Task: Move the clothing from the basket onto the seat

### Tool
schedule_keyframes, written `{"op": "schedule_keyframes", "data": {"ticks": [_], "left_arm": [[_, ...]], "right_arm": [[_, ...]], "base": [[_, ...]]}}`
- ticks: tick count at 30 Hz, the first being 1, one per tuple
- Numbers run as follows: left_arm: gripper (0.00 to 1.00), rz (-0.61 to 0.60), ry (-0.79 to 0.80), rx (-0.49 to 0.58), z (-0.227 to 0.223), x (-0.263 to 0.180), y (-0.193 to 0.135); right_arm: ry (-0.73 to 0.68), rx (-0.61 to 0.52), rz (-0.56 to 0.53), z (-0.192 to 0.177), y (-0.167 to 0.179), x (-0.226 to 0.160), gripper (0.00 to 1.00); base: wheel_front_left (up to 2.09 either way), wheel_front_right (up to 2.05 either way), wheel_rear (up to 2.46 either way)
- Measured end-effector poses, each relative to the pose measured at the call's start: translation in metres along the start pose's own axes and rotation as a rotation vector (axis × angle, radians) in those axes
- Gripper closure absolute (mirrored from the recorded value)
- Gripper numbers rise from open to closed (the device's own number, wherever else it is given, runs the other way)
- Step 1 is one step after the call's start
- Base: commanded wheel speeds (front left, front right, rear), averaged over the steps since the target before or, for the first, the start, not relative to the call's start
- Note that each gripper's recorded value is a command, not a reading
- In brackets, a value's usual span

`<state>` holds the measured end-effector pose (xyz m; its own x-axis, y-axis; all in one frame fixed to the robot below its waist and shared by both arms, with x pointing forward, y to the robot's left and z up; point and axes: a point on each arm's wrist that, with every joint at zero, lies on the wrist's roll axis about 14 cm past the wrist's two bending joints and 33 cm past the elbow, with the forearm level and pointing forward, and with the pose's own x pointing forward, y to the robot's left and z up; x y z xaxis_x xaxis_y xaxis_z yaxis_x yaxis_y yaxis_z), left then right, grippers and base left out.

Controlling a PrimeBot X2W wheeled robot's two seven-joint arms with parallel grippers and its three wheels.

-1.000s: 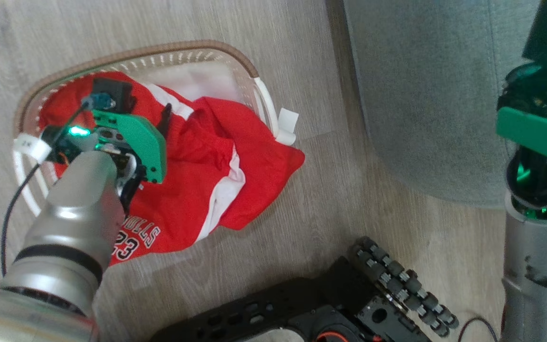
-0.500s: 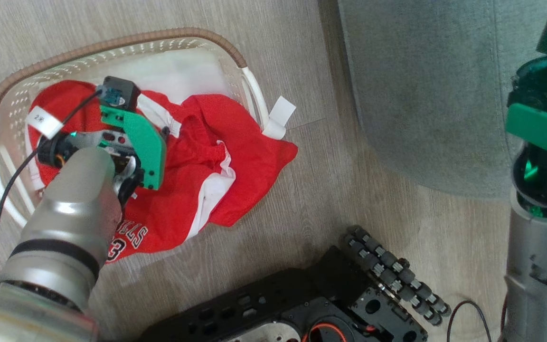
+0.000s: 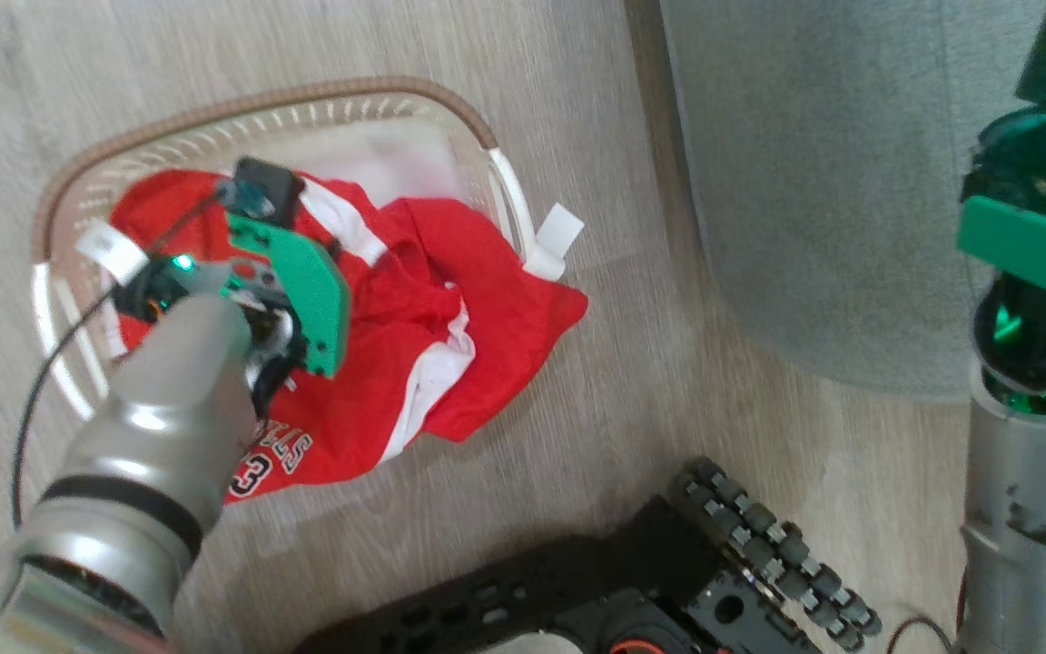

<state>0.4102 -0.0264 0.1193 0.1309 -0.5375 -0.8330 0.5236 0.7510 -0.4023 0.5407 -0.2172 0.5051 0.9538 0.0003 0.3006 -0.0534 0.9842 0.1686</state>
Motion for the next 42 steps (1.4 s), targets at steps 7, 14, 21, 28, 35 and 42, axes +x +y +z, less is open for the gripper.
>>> {"op": "schedule_keyframes", "data": {"ticks": [7, 14, 21, 28, 35, 42], "left_arm": [[1.00, -0.028, -0.151, 0.097, 0.025, -0.040, -0.030], [1.00, 0.000, -0.336, 0.091, 0.046, -0.095, -0.047], [1.00, 0.022, -0.532, 0.110, 0.078, -0.154, -0.066], [1.00, 0.032, -0.672, 0.136, 0.097, -0.202, -0.083], [1.00, 0.041, -0.838, 0.189, 0.119, -0.257, -0.105], [1.00, 0.039, -1.017, 0.247, 0.144, -0.313, -0.135]], "right_arm": [[-0.062, 0.006, 0.034, 0.039, 0.018, 0.002, 0.00], [-0.063, 0.043, 0.005, 0.066, 0.022, -0.024, 0.00], [-0.093, 0.075, 0.035, 0.095, 0.042, -0.041, 0.00], [-0.100, 0.103, 0.058, 0.112, 0.056, -0.060, 0.00], [-0.091, 0.124, 0.085, 0.122, 0.072, -0.085, 0.00], [-0.074, 0.144, 0.107, 0.127, 0.082, -0.108, 0.00]], "base": [[0.00, 0.00, 0.00], [0.00, 0.00, 0.00], [0.00, 0.00, 0.00], [0.00, 0.00, 0.00], [0.00, 0.00, 0.00], [0.00, 0.00, 0.00]]}}
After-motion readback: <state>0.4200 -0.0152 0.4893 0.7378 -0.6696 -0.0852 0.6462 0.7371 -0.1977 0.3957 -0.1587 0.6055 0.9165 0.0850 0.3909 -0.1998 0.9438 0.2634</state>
